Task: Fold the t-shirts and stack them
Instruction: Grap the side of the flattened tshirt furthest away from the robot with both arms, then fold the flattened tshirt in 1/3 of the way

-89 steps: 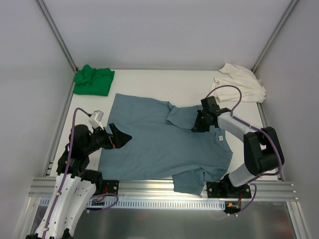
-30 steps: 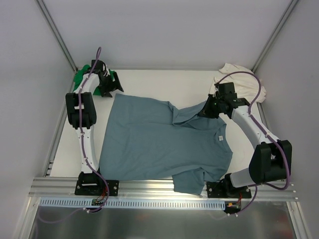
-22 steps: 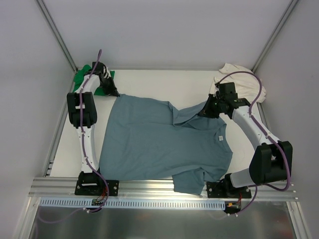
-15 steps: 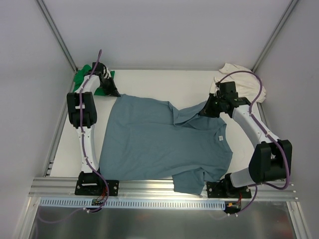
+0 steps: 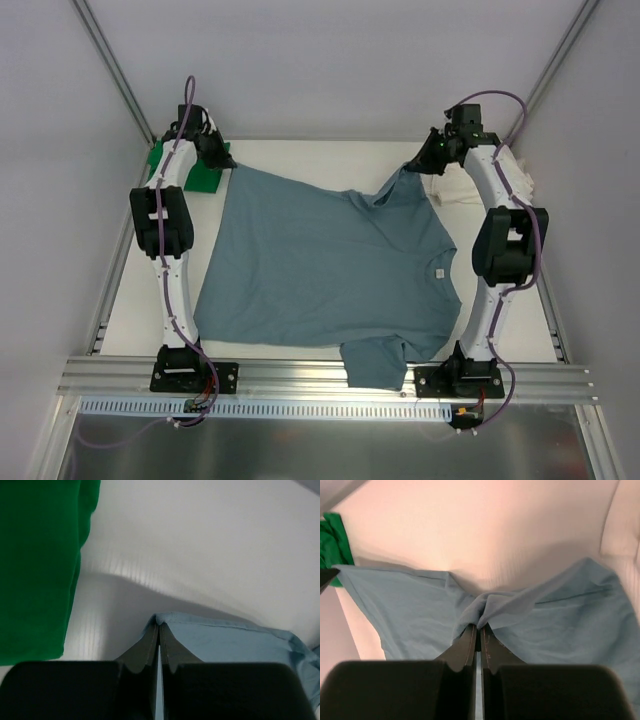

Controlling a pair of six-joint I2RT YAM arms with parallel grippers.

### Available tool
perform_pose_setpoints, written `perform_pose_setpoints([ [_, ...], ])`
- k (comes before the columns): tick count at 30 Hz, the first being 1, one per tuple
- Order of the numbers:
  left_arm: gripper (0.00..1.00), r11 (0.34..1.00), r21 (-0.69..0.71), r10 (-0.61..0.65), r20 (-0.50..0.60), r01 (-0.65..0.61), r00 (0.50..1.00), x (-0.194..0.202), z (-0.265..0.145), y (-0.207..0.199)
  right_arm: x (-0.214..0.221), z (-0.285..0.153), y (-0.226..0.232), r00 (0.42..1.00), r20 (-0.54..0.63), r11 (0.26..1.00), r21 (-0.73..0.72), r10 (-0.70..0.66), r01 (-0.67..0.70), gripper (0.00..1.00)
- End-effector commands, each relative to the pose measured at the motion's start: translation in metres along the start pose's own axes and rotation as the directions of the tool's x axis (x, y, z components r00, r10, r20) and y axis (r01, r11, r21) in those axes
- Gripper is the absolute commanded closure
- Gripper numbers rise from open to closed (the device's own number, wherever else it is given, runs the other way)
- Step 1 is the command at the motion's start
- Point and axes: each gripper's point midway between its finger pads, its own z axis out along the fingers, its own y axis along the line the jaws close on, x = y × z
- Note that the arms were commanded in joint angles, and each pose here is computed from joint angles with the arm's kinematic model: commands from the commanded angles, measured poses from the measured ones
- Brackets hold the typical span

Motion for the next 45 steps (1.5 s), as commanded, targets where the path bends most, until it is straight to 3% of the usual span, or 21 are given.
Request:
perform_pose_setpoints([
  [1, 1.00, 0.999, 0.029, 0.013, 0.164, -0.018, 0.986, -0.052, -0.026, -0.025, -0.033, 0.009, 0.006, 0.999, 0.010, 0.996, -0.071, 0.049, -0.048, 0.99],
  [6, 1.00, 0.999, 0.036, 0.008, 0.214, -0.016, 0.977, -0.067, -0.015, -0.025, -0.090, 0.029, 0.028, 0.995, 0.077, 0.977, -0.206, 0.065, -0.048, 0.99],
  [8, 1.00, 0.999, 0.036, 0.017, 0.235, -0.026, 0.972, -0.073, -0.015, -0.027, -0.105, 0.045, 0.015, 0.990, 0.080, 0.968, -0.230, 0.116, -0.095, 0.99],
  [12, 1.00, 0.998, 0.040, 0.035, 0.262, -0.047, 0.964, -0.082, -0.014, -0.026, -0.148, 0.039, 0.012, 0.970, 0.166, 0.940, -0.322, 0.176, -0.115, 1.00],
  [16, 1.00, 0.997, 0.049, 0.047, 0.262, -0.062, 0.964, -0.079, -0.023, -0.030, -0.147, 0.019, 0.020, 0.971, 0.145, 0.923, -0.363, 0.190, -0.127, 1.00],
  [19, 1.00, 0.995, 0.063, 0.055, 0.268, -0.075, 0.962, -0.072, -0.038, -0.036, -0.117, 0.003, 0.023, 0.977, 0.093, 0.922, -0.359, 0.191, -0.146, 1.00],
  [20, 1.00, 0.995, 0.067, 0.057, 0.267, -0.078, 0.962, -0.070, -0.042, -0.037, -0.117, -0.028, 0.041, 0.979, 0.122, 0.916, -0.388, 0.166, -0.107, 1.00],
  [22, 1.00, 0.994, 0.077, 0.059, 0.260, -0.081, 0.964, -0.060, -0.056, -0.041, -0.093, -0.035, 0.037, 0.982, 0.093, 0.922, -0.368, 0.163, -0.118, 1.00],
  [23, 1.00, 0.991, 0.094, 0.065, 0.287, -0.095, 0.956, -0.064, -0.074, -0.051, -0.089, -0.063, 0.051, 0.982, 0.122, 0.919, -0.384, 0.142, -0.085, 1.00],
  [30, 1.00, 0.984, 0.129, 0.085, 0.259, -0.122, 0.962, -0.022, -0.113, -0.057, -0.018, -0.118, 0.045, 0.989, 0.102, 0.938, -0.340, 0.110, -0.070, 1.00],
  [38, 1.00, 0.977, 0.145, 0.107, 0.301, -0.156, 0.948, 0.004, -0.162, -0.066, 0.058, -0.152, 0.023, 0.993, 0.075, 0.962, -0.264, 0.090, -0.067, 0.99],
  [45, 1.00, 0.983, 0.111, 0.109, 0.275, -0.144, 0.955, 0.041, -0.171, -0.049, 0.120, -0.162, -0.006, 0.996, 0.035, 0.980, -0.186, 0.078, -0.070, 0.99],
])
